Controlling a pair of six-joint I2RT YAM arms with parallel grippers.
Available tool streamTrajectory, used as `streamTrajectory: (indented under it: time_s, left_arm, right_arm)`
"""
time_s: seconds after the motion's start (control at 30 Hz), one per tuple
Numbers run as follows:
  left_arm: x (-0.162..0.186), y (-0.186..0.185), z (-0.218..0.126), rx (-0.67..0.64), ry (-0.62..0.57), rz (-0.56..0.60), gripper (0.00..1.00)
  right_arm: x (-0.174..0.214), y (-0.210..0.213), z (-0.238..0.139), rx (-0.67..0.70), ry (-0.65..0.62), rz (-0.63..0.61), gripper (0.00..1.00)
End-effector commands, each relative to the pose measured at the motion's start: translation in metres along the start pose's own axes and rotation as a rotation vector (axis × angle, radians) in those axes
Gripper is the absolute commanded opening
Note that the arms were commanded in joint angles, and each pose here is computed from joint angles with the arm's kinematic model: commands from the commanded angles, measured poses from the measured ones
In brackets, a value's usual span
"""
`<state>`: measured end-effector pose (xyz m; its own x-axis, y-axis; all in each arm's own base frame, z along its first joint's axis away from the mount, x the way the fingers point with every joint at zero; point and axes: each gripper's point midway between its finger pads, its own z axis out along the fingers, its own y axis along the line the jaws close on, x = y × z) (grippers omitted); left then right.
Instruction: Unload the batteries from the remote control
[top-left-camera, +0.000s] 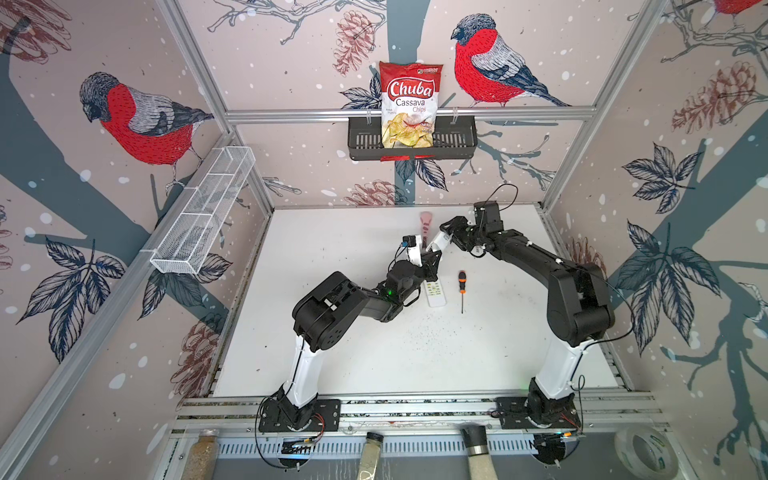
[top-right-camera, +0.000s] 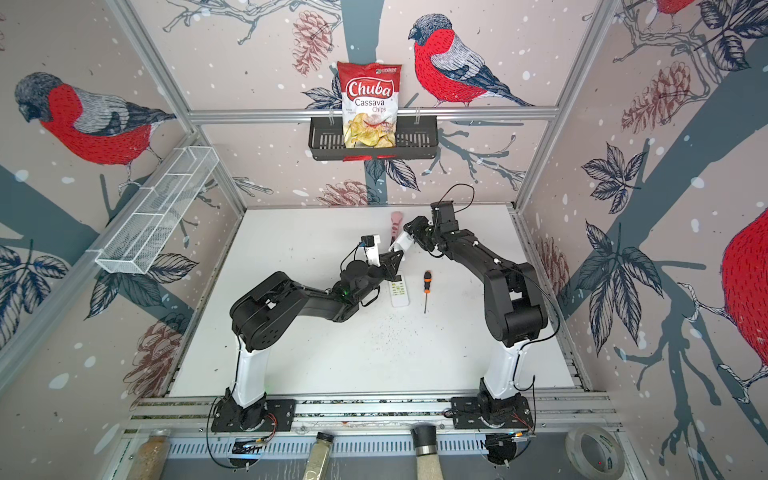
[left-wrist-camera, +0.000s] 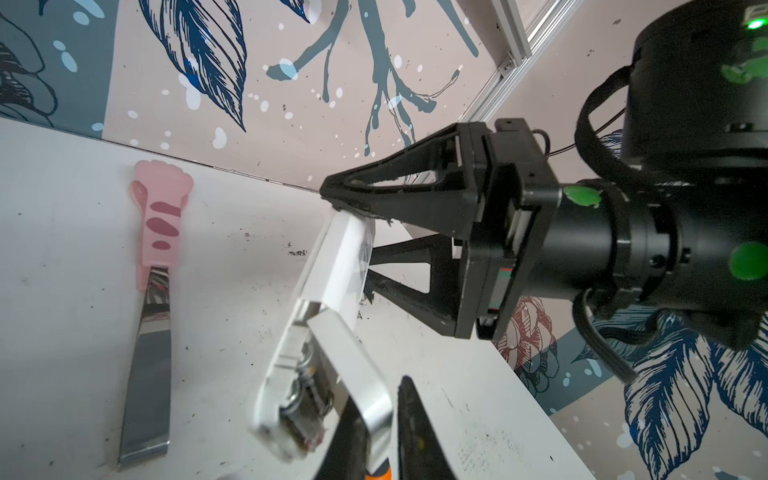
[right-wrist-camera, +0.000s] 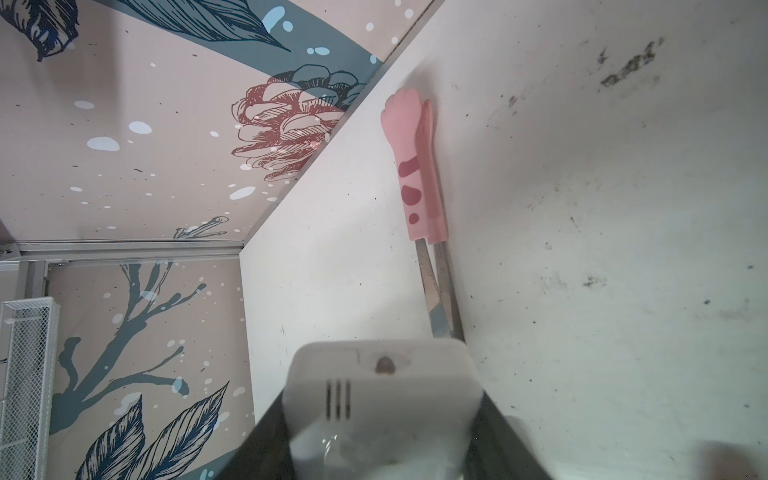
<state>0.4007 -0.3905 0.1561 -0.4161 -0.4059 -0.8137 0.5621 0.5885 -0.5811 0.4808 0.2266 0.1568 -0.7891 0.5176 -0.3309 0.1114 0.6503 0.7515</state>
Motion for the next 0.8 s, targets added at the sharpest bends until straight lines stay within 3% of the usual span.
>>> streamTrajectory:
  time_s: [0.0,0.57,0.77]
  left_arm:
    - [-0.002,-0.010,0.001,0.049,-0.007,-0.007,0.14]
    - [-0.026,-0.046,-0.016,0.168,-0.062,0.005,0.13]
    - [-0.054,-0.030,-0.047,0.063,-0.100,0.027,0.12]
  right_arm:
    - [-0.003,0.003,0.001,-0.016,-0.015,-0.023,0.04]
    - [-0.005,-0.006,0.006,0.006,-0.005,-0.026,0.04]
    - [-0.005,-0.015,0.006,0.059,0.030,-0.080,0.04]
